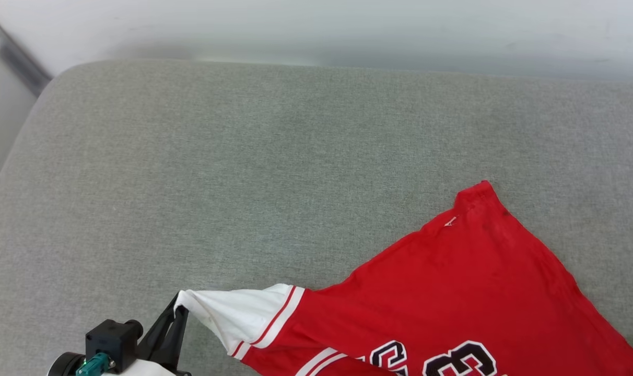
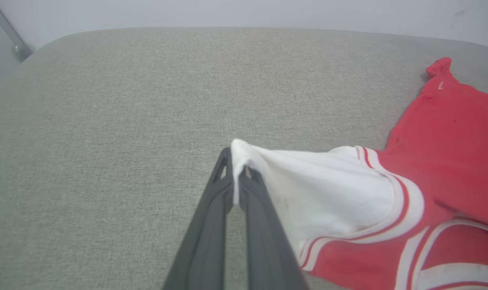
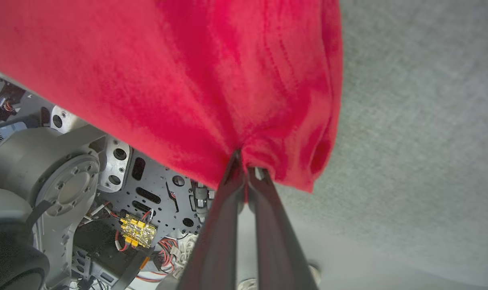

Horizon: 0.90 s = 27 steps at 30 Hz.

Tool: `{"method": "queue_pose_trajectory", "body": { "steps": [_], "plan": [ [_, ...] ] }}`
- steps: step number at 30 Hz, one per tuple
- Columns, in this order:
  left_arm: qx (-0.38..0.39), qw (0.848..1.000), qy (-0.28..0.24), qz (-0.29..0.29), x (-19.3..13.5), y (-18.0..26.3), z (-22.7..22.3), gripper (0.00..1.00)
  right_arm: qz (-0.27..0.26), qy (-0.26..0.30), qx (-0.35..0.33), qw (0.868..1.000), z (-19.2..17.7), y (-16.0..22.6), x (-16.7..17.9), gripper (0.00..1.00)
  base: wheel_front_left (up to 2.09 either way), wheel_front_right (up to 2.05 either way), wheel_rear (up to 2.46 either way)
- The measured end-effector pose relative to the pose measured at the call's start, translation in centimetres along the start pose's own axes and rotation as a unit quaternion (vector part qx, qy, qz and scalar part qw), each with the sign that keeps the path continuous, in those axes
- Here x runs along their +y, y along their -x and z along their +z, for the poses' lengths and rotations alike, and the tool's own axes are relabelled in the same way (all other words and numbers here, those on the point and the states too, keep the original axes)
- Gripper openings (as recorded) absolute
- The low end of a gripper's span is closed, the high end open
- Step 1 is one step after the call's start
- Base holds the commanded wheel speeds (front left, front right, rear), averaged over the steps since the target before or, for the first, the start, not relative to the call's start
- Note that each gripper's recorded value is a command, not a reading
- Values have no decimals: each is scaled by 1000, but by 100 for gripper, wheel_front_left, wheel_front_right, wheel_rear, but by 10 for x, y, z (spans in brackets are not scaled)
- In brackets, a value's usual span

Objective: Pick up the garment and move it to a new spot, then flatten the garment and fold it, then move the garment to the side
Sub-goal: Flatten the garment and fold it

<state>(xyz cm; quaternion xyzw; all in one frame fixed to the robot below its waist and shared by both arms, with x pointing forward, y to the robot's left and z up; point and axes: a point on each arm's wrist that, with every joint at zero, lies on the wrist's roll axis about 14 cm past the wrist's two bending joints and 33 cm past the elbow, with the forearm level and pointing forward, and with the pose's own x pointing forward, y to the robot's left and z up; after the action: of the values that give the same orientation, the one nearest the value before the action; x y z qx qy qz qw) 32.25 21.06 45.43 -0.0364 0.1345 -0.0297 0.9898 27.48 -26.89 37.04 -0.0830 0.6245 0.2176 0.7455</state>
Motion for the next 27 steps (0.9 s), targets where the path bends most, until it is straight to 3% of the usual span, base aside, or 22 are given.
{"method": "queue_pose_trajectory", "body": {
  "steps": [1, 2, 8, 12, 15, 19, 27],
  "plan": [
    [2, 1000, 0, -1, 0, -1, -1, 0, -1, -8, -12, 1000, 3, -1, -1, 37, 0, 0, 0],
    [3, 1000, 0, -3, -1, -2, -1, 0, -2, -16, -29, 999, 9, 0, -2, 100, 0, 0, 0],
    [5, 1000, -4, -11, -5, -7, -2, 0, -23, -6, -142, 990, 69, 25, -11, 100, 0, 0, 0],
    [5, 1000, -6, -12, -5, -10, -1, 0, -51, 40, -248, 967, 139, 66, -15, 100, 0, 0, 0],
    [2, 1000, -7, -15, -6, -15, 1, 0, -56, 76, -290, 952, 177, 85, -6, 100, 0, 0, 0],
    [0, 1000, -9, -17, -6, -23, 3, 0, -64, 123, -293, 946, 213, 92, 5, 100, 0, 0, 0],
    [4, 1000, 9, -17, -10, -40, -3, 0, -54, 173, -200, 963, 260, 33, 27, 100, 0, 0, 0]
  ]
}}
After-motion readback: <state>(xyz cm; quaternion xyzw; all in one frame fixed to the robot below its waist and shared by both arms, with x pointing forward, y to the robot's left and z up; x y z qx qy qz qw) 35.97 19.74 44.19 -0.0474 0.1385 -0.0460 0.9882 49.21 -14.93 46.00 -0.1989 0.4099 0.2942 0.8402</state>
